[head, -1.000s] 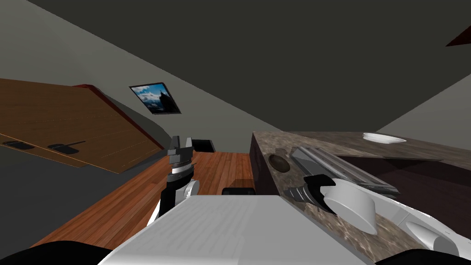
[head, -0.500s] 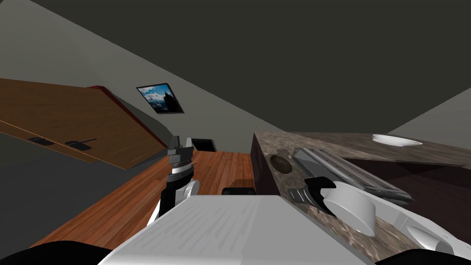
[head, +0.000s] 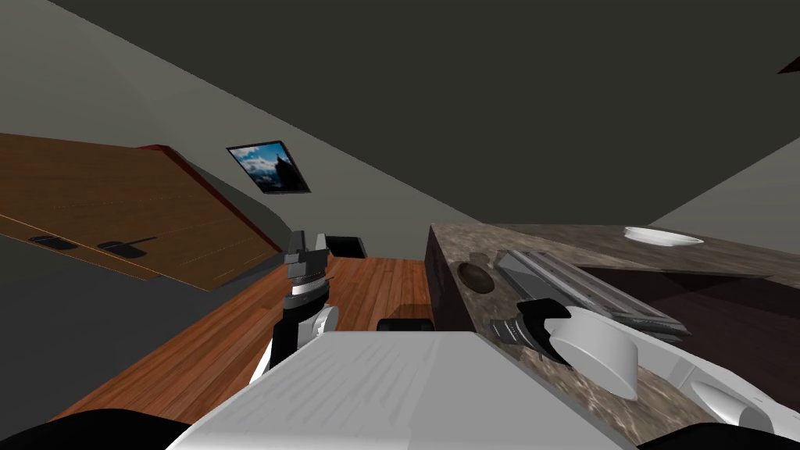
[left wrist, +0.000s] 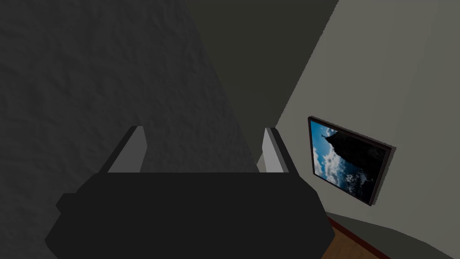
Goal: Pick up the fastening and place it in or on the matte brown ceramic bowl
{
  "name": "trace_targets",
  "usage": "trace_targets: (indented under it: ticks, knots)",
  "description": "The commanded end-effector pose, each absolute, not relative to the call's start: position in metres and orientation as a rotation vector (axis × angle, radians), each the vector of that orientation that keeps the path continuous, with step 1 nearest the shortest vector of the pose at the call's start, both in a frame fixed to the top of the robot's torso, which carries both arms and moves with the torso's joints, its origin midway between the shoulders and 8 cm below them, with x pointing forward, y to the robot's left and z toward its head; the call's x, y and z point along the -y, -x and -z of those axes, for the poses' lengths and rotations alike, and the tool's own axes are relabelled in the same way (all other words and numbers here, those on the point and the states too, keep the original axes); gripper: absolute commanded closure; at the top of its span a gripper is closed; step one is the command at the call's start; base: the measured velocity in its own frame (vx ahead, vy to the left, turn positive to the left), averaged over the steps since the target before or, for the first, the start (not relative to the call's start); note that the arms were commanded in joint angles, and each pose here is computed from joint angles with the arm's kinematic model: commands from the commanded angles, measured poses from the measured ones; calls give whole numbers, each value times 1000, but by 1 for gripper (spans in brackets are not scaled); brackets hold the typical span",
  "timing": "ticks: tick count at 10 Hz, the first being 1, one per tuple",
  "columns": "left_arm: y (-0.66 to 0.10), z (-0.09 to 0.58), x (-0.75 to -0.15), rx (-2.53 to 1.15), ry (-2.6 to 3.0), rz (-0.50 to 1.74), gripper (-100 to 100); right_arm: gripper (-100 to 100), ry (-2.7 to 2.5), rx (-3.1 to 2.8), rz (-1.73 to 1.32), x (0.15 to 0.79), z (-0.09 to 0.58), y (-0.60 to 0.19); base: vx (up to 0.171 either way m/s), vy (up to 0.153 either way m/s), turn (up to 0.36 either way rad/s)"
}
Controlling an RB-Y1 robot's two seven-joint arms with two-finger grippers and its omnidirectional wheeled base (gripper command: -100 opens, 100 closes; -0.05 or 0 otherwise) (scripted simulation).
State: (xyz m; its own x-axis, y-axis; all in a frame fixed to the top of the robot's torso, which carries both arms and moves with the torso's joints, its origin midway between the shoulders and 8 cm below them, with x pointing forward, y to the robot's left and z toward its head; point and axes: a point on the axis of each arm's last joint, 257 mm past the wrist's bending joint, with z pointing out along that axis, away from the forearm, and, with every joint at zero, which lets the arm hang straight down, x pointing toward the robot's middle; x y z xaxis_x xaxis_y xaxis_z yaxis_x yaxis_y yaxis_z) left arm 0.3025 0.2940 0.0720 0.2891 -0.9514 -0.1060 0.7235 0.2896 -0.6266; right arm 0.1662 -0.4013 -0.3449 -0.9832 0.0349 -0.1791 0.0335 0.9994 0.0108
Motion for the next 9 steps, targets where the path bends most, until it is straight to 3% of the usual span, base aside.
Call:
trace_targets:
  ticks: [1, 3, 4, 5, 9]
  knots:
    - [-302, -72, -294, -519, 518, 1186, 0, 100, -26, -2964, -12, 397, 335, -168, 17, -8, -187]
    - [-302, -72, -294, -519, 518, 1186, 0, 100, -19, -2963, -12, 395, 333, -167, 10, -4, -48]
    - [-302, -72, -294, -519, 518, 1186, 0, 0, -18, -2964, -12, 395, 332, -167, 0, 0, 0]
    - [-302, -72, -294, -519, 518, 1186, 0, 100, -32, -2980, 14, 398, 325, -165, 62, 31, 4]
    - [-302, -72, -294, -519, 518, 1186, 0, 100, -58, -3008, 68, 407, 306, -167, 108, 33, -8]
